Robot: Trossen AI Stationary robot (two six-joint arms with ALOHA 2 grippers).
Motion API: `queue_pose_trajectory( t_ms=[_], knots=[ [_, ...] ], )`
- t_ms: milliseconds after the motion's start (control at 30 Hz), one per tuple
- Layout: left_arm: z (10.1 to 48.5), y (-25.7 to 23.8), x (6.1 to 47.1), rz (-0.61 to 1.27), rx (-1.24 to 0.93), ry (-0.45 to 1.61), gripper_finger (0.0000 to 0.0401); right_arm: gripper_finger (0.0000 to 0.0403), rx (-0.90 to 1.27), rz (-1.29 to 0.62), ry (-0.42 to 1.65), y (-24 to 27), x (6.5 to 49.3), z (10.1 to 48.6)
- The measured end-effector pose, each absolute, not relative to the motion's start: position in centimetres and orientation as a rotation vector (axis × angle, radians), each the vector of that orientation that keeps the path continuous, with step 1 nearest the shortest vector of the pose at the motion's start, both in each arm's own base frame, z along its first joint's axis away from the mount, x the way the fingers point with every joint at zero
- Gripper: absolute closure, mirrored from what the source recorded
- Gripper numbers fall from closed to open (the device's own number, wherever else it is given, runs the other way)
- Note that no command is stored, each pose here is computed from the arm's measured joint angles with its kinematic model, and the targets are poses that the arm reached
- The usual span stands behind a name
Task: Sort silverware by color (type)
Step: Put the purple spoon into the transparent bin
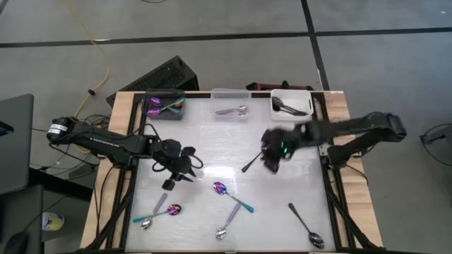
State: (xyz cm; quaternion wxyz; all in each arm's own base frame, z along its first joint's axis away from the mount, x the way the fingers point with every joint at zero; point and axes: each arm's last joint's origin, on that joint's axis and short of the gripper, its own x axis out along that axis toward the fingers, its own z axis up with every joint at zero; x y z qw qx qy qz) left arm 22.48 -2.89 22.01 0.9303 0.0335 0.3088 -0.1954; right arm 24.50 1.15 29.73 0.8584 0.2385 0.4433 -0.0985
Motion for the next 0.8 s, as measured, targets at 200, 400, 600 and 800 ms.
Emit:
queue_pose_trajectory(
  t_ms=[200,400,600,800],
  knots=[
    [21.9,-3.8,22.3,-0.409,0.09,0.644,0.0315,0.0255,0.527,-0.125,0.804,8.8,29.1,26.3],
    [21.7,-3.8,22.1,-0.412,0.105,0.677,0.0315,0.0255,0.512,-0.134,0.815,13.9,33.8,23.3],
    [21.2,-3.7,21.7,-0.426,0.14,0.727,0.0314,0.0255,0.447,-0.231,0.958,15.2,37.8,20.4],
    [20.4,-3.6,20.8,-0.423,0.082,0.863,0.0314,0.0255,0.245,-0.142,1.066,16.6,40.4,20.4]
  ],
)
